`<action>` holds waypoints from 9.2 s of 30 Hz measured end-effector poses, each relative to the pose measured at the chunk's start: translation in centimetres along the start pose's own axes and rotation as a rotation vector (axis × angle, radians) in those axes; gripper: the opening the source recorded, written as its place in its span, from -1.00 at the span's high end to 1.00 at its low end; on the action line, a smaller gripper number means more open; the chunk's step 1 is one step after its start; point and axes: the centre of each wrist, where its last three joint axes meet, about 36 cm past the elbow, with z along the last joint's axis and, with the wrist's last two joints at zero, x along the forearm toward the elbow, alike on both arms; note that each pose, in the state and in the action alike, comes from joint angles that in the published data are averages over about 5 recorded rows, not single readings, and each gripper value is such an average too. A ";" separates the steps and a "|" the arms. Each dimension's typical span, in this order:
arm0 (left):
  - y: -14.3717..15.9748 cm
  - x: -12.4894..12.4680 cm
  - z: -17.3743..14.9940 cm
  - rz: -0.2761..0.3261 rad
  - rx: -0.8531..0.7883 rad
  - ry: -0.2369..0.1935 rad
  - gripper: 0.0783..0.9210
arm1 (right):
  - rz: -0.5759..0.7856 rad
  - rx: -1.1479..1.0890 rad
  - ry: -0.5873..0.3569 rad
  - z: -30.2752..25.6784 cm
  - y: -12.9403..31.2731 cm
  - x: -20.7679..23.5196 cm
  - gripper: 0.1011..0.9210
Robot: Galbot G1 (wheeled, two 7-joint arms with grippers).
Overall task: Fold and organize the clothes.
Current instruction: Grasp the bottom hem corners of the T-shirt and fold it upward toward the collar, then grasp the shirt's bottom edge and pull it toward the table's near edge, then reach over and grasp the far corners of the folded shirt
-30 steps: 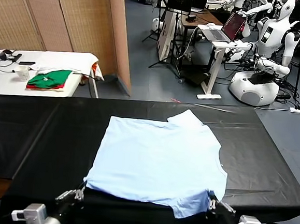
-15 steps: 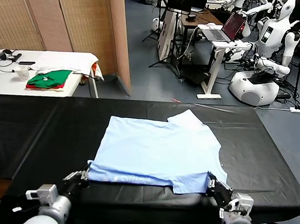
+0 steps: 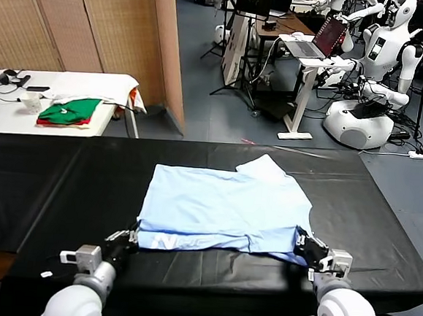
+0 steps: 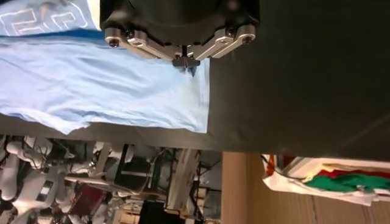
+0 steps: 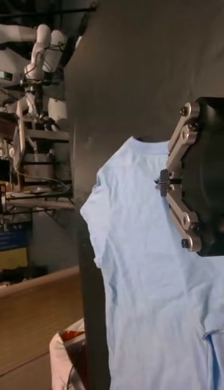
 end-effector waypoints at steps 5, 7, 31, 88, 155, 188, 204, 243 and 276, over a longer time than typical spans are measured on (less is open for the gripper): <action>0.2 -0.9 -0.1 -0.005 -0.016 -0.011 0.84 | -0.002 0.004 -0.002 -0.1 0.2 -0.5 0.90; 0.2 -1.3 -0.1 -0.010 -0.025 -0.018 0.84 | -0.003 0.004 -0.001 -0.1 0.2 -0.6 0.90; 0.3 -0.1 0.0 -0.030 -0.054 0.009 -0.59 | -0.047 0.074 0.074 -0.2 -1.6 5.4 -0.94; 1.3 5.7 2.7 -0.049 -0.114 0.123 0.84 | 0.008 0.102 0.201 1.1 -2.4 10.6 0.90; 1.2 8.5 2.7 -0.125 -0.123 0.116 0.84 | -0.034 0.156 0.284 0.1 -0.6 12.5 0.90; 0.8 13.9 1.5 -0.212 -0.160 0.162 -0.73 | -0.141 0.151 0.231 -3.3 0.4 15.0 -0.96; 3.6 4.6 -4.2 -0.030 0.007 0.064 -0.97 | -0.141 0.111 0.096 -7.7 -0.7 1.8 -0.97; 8.6 -18.2 -11.5 -0.029 -0.003 0.220 -0.97 | -0.110 0.167 0.194 -11.6 3.3 -17.2 -0.97; 8.1 -17.2 -10.1 -0.016 -0.060 0.250 0.73 | -0.142 0.170 0.233 -10.2 3.9 -18.3 0.90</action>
